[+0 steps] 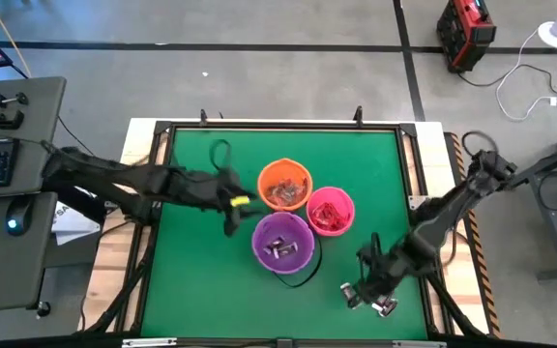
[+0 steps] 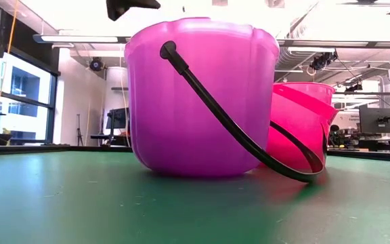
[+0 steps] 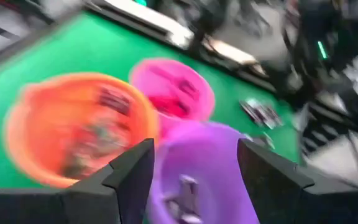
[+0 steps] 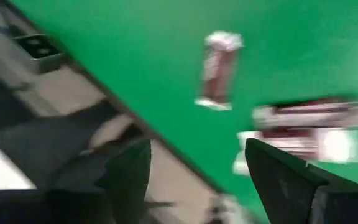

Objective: Sort candy by brand, put in halloween buckets
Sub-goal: Put the brown chocolate bar into the purple bucket

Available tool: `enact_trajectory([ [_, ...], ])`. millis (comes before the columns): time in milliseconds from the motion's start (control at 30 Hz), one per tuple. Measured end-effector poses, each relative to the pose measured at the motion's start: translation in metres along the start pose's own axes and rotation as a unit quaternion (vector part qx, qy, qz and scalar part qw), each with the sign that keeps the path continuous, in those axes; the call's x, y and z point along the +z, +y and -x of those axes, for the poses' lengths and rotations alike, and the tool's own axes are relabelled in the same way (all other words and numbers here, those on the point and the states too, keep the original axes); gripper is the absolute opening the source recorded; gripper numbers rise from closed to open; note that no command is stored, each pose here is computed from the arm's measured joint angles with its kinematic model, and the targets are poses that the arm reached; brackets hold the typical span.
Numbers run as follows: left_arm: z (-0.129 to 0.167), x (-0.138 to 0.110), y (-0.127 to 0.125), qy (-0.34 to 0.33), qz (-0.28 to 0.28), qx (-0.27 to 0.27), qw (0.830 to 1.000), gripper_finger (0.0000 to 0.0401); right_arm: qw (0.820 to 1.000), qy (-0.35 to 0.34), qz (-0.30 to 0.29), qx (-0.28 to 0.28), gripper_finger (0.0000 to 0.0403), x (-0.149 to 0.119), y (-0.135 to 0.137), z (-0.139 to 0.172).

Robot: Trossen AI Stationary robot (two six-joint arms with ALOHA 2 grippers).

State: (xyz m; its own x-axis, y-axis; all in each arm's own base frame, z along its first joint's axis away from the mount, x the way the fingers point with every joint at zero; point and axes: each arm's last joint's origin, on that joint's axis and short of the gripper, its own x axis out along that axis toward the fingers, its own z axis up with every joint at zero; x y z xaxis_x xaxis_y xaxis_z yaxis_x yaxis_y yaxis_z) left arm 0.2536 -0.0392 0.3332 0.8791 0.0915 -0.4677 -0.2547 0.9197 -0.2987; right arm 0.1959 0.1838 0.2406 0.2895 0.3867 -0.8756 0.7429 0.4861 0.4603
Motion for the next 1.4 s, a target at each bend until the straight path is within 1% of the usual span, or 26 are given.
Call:
enact_trajectory([
  [67,0.010,0.002,0.009,-0.025,0.004,0.025,0.999,0.0220,0.999,-0.005,-0.031,0.044,0.0255,-0.002,-0.002,-0.024],
  [133,0.016,0.003,0.015,-0.040,0.005,0.042,0.998,0.0220,0.997,-0.008,-0.053,0.061,0.0255,0.000,-0.003,-0.044],
  [200,0.019,0.003,0.021,-0.045,0.000,0.052,0.998,0.0220,0.997,-0.011,-0.058,0.042,0.0255,0.002,-0.005,-0.061],
  [300,0.020,0.003,0.029,-0.051,-0.008,0.070,0.996,0.0220,0.998,-0.011,-0.055,-0.007,0.0255,0.008,-0.006,-0.079],
  [367,0.018,0.004,0.033,-0.051,-0.004,0.080,0.995,0.0220,0.997,-0.016,-0.067,-0.037,0.0255,0.012,-0.007,-0.089],
  [467,0.016,0.005,0.036,-0.045,-0.002,0.079,0.996,0.0220,0.995,-0.014,-0.072,-0.063,0.0254,0.016,-0.005,-0.104],
  [533,0.015,0.004,0.037,-0.039,-0.001,0.075,0.996,0.0220,0.995,-0.010,-0.071,-0.074,0.0244,0.017,0.000,-0.108],
  [600,0.015,0.004,0.037,-0.036,-0.002,0.076,0.996,0.0220,0.993,-0.013,-0.068,-0.097,0.0216,0.017,0.002,-0.108],
  [667,0.016,0.004,0.038,-0.040,-0.002,0.079,0.996,0.0220,0.990,-0.018,-0.058,-0.127,0.0170,0.016,0.005,-0.105],
  [733,0.018,0.006,0.039,-0.048,-0.004,0.089,0.995,0.0220,0.986,-0.022,-0.046,-0.159,0.0105,0.015,0.006,-0.098],
  [800,0.022,0.008,0.042,-0.057,-0.013,0.094,0.994,0.0220,0.984,-0.024,-0.029,-0.176,0.0037,0.014,0.011,-0.089],
  [833,0.024,0.011,0.044,-0.066,-0.018,0.095,0.993,0.0220,0.983,-0.026,-0.017,-0.181,0.0019,0.013,0.013,-0.082],
  [867,0.029,0.013,0.046,-0.075,-0.022,0.096,0.992,0.0220,0.982,-0.032,-0.008,-0.184,0.0015,0.013,0.016,-0.075],
  [933,0.038,0.018,0.050,-0.095,-0.027,0.100,0.990,0.0220,0.982,-0.046,0.005,-0.183,0.0022,0.011,0.023,-0.058],
  [1000,0.050,0.022,0.054,-0.116,-0.023,0.106,0.987,0.0220,0.981,-0.070,0.025,-0.181,0.0018,0.011,0.029,-0.037],
  [1067,0.060,0.025,0.059,-0.136,-0.015,0.116,0.984,0.0220,0.980,-0.112,0.051,-0.157,0.0006,0.012,0.038,-0.016],
  [1133,0.068,0.027,0.063,-0.154,-0.005,0.130,0.980,0.0220,0.973,-0.170,0.100,-0.121,0.0005,0.015,0.048,0.005],
  [1200,0.073,0.029,0.066,-0.166,0.002,0.143,0.976,0.0220,0.955,-0.233,0.167,-0.082,0.0005,0.020,0.060,0.022],
  [1267,0.076,0.030,0.068,-0.171,0.010,0.148,0.974,0.0220,0.927,-0.281,0.241,-0.062,0.0002,0.028,0.070,0.031],
  [1333,0.076,0.030,0.069,-0.174,0.019,0.149,0.973,0.0220,0.901,-0.306,0.301,-0.059,0.0002,0.040,0.078,0.033],
  [1367,0.075,0.030,0.069,-0.174,0.024,0.149,0.973,0.0220,0.893,-0.313,0.319,-0.055,0.0003,0.047,0.081,0.032],
  [1400,0.074,0.030,0.069,-0.173,0.027,0.149,0.973,0.0220,0.888,-0.316,0.329,-0.049,0.0004,0.056,0.084,0.030],
])
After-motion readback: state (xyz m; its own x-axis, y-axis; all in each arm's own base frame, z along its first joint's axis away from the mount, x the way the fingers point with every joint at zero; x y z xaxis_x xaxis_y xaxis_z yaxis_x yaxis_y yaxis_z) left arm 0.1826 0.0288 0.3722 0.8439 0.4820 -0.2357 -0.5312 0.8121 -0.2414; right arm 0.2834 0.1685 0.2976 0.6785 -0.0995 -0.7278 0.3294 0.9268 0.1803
